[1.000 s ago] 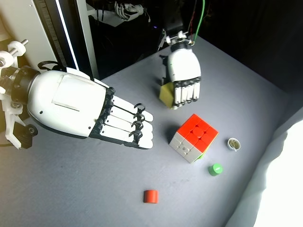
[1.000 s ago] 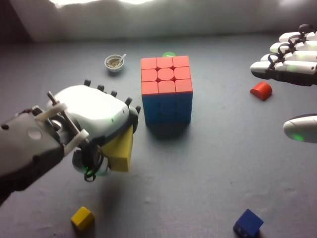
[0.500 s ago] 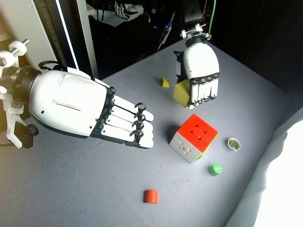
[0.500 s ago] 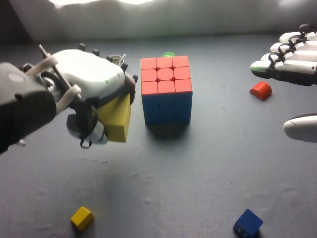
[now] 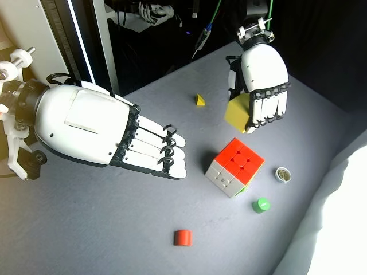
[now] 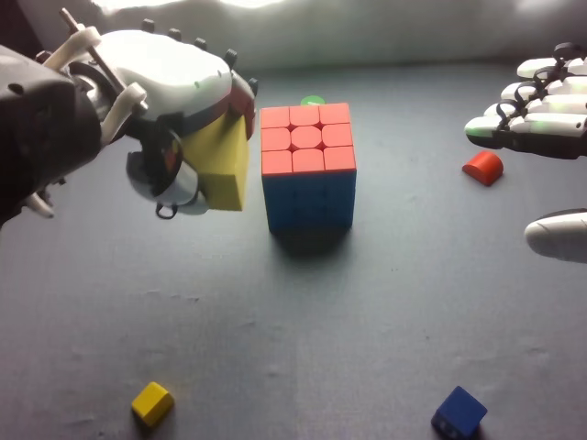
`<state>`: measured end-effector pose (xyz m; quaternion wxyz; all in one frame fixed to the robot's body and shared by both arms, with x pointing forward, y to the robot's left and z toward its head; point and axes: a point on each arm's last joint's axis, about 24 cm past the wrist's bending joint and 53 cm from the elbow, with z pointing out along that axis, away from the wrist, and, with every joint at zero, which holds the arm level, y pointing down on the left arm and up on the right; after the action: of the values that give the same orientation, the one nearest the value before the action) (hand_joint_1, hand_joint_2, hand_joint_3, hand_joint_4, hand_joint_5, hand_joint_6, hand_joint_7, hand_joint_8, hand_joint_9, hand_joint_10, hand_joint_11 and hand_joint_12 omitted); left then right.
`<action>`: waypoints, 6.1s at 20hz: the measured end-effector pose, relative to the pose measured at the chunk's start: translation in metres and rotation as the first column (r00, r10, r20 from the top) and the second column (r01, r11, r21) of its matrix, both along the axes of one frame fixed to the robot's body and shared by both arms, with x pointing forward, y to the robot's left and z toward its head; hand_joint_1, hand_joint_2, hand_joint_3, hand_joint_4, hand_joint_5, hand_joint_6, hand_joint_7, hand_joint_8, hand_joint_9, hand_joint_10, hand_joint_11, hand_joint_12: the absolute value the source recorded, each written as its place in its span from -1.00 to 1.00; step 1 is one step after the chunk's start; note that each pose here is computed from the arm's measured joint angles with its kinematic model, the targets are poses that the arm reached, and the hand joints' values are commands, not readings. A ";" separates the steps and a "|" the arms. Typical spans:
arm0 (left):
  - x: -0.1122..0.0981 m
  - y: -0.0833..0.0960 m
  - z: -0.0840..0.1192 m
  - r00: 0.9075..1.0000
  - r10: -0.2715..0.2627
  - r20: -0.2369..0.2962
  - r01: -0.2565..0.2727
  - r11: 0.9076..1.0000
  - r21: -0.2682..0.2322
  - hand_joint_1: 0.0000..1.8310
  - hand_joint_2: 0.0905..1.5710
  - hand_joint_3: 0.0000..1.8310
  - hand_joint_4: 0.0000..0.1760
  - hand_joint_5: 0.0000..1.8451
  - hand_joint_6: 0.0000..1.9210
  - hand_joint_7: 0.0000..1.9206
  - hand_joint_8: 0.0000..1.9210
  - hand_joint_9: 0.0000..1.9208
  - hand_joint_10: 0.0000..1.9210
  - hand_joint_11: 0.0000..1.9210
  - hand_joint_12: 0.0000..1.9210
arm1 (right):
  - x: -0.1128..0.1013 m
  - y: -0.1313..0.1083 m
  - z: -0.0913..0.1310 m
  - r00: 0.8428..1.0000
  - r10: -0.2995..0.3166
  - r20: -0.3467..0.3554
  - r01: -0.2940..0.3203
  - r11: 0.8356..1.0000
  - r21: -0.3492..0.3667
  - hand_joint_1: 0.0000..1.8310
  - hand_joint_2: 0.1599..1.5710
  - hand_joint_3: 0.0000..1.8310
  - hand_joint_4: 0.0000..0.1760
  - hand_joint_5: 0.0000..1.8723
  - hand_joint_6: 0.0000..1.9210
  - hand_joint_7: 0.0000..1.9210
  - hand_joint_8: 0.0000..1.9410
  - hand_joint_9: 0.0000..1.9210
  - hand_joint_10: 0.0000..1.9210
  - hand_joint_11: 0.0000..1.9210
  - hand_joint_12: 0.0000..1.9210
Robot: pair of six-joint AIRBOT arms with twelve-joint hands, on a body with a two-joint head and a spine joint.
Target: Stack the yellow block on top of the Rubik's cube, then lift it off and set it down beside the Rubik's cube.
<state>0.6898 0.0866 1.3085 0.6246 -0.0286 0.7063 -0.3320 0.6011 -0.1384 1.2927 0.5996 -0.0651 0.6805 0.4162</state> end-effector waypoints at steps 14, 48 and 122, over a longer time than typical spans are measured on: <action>0.024 -0.029 0.019 0.999 0.037 0.003 -0.037 0.998 -0.056 0.32 0.45 -1.00 -1.00 -0.02 0.02 -0.08 0.38 -0.22 0.20 -0.51 0.60 | 0.000 0.000 0.000 1.000 0.000 -0.001 0.000 1.000 0.002 -1.00 0.62 -0.99 -1.00 -0.87 -0.99 -0.86 -0.99 -0.91 -0.99 -0.99 -1.00; 0.050 -0.074 0.026 0.999 0.035 -0.006 -0.036 0.996 -0.077 0.31 0.44 -1.00 -1.00 -0.03 0.07 -0.05 0.29 -0.19 0.16 -0.48 0.58 | -0.001 0.001 0.002 1.000 0.003 0.003 -0.003 1.000 0.008 -1.00 0.63 -1.00 -1.00 -0.91 -1.00 -0.92 -1.00 -0.97 -1.00 -1.00 -1.00; 0.014 0.037 -0.058 0.997 0.051 -0.062 -0.048 0.998 0.036 -0.78 0.00 -1.00 -1.00 -0.92 -1.00 -0.92 -1.00 -0.90 -0.99 -1.00 -0.68 | 0.072 0.055 0.054 0.971 0.097 -0.221 0.022 0.877 0.480 0.13 0.09 -1.00 -1.00 -1.00 -1.00 -1.00 -1.00 -1.00 -1.00 -1.00 -1.00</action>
<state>0.7035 0.1235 1.2502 0.6105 -0.0458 0.7302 -0.3033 0.6730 -0.0831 1.3464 0.5029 0.1224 0.6217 0.5879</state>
